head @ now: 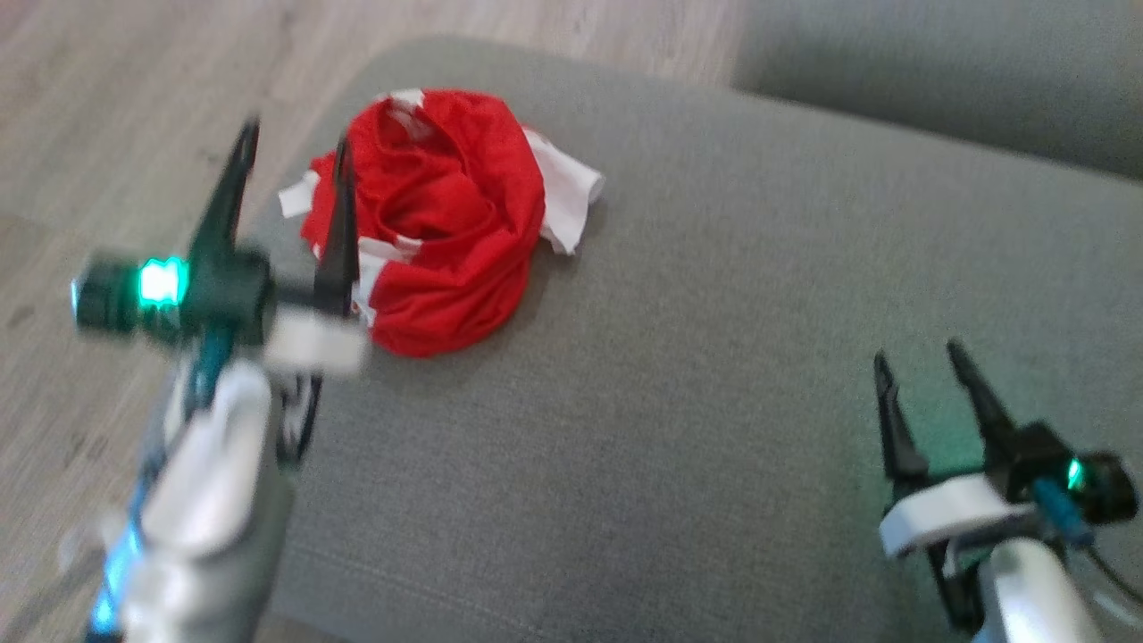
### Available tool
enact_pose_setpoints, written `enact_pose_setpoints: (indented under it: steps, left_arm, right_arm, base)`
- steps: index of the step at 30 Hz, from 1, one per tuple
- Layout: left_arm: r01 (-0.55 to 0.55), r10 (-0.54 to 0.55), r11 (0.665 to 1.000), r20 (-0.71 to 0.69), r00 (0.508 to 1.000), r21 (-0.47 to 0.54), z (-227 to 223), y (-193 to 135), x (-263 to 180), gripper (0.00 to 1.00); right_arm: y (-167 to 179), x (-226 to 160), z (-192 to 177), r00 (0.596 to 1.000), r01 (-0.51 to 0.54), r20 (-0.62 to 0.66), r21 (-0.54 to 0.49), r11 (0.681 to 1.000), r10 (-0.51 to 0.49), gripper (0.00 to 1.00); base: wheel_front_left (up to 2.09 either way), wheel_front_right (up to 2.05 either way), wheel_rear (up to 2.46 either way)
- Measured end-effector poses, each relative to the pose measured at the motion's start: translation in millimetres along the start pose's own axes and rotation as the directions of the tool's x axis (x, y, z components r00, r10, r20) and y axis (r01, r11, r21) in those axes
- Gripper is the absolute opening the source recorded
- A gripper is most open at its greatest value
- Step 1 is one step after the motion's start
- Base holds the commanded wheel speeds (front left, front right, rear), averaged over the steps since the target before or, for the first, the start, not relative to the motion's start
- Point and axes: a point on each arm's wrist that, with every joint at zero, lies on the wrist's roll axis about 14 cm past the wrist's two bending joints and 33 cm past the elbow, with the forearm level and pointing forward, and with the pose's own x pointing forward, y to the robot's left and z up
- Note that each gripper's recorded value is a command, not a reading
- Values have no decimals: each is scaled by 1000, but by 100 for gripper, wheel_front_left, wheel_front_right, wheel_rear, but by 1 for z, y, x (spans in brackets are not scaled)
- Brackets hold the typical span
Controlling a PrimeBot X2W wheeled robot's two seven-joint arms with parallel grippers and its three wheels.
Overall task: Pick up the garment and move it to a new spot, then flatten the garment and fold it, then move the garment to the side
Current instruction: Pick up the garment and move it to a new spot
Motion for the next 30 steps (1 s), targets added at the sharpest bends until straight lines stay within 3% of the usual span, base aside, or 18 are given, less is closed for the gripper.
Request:
enact_pose_setpoints:
  steps: [6, 9, 13, 17, 21, 23, 24, 30]
  left_arm:
    - [133, -126, 989, -115, 985, 57, -16, -21, 92, 100]
    - [170, -142, 983, -308, 941, 65, -63, -29, 125, 100]
    - [179, -103, 981, -575, 812, 77, -136, -29, 121, 100]
    - [195, -45, 974, -745, 666, 115, -192, -20, 100, 100]
    - [217, -33, 968, -801, 597, 122, -219, -23, 88, 100]
    - [211, -29, 969, -784, 620, 131, -221, -25, 91, 4]
    - [205, -26, 969, -764, 645, 140, -219, -25, 95, 0]
    - [151, -26, 973, -568, 823, 174, -165, -21, 140, 0]
  right_arm:
    - [-31, 34, -7, 1000, 8, 5, -68, 998, -8, 100]
    - [-52, 40, -28, 999, 25, -31, -87, 996, -28, 100]
    - [-75, 33, -52, 994, 58, -83, -99, 993, -66, 100]
    - [-95, 24, -65, 987, 102, -114, -105, 989, -114, 100]
    - [-106, 19, -69, 983, 132, -115, -106, 986, -144, 100]
    - [-108, 18, -70, 982, 138, -116, -105, 985, -150, 100]
    - [-108, 18, -71, 982, 140, -117, -104, 985, -152, 100]
    - [-103, 17, -64, 983, 138, -110, -97, 986, -148, 100]
  base:
    - [0, 0, 0]
    - [0, 0, 0]
    - [0, 0, 0]
    - [0, 0, 0]
    - [0, 0, 0]
    - [0, 0, 0]
    - [0, 0, 0]
    - [0, 0, 0]
